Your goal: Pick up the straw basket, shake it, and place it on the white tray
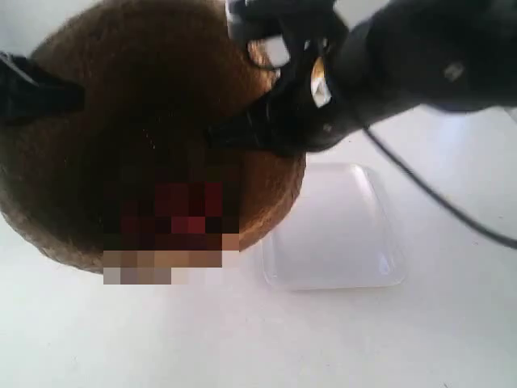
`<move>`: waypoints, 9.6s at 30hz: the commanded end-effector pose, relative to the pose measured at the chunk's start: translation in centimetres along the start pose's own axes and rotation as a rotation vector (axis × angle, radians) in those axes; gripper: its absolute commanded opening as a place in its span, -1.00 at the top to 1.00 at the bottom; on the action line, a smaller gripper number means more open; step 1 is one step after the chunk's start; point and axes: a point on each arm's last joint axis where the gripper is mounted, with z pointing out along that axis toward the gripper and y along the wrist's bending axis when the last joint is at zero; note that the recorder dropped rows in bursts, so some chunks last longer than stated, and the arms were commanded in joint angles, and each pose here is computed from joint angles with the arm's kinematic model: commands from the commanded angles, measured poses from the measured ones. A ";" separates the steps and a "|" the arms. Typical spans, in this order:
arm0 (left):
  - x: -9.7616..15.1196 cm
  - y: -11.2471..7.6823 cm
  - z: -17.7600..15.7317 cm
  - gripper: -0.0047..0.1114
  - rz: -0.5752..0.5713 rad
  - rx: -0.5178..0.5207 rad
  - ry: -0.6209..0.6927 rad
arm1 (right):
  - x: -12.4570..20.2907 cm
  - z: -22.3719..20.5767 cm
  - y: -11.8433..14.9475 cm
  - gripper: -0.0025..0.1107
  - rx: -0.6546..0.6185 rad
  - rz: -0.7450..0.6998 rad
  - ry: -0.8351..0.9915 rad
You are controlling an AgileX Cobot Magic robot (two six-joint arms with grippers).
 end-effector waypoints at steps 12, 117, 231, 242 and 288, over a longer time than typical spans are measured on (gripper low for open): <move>2.6 1.7 2.2 0.92 -0.062 -0.074 0.012 | 1.5 3.6 -0.8 0.96 0.029 -0.035 -0.072; 1.3 0.4 -1.6 0.92 -0.159 -0.014 0.000 | -0.1 -0.3 0.8 0.96 -0.034 -0.005 -0.096; 0.3 -6.9 19.0 -0.20 -0.464 0.216 0.177 | -4.5 5.8 -16.9 -0.17 0.294 0.074 0.434; 0.2 -6.7 19.0 -0.20 -0.443 0.199 0.156 | -5.4 3.8 -17.1 -0.17 0.343 0.050 0.370; -4.5 -1.4 11.8 -0.74 -0.276 0.086 -0.009 | -7.2 -1.8 -16.4 -0.17 0.374 0.050 0.186</move>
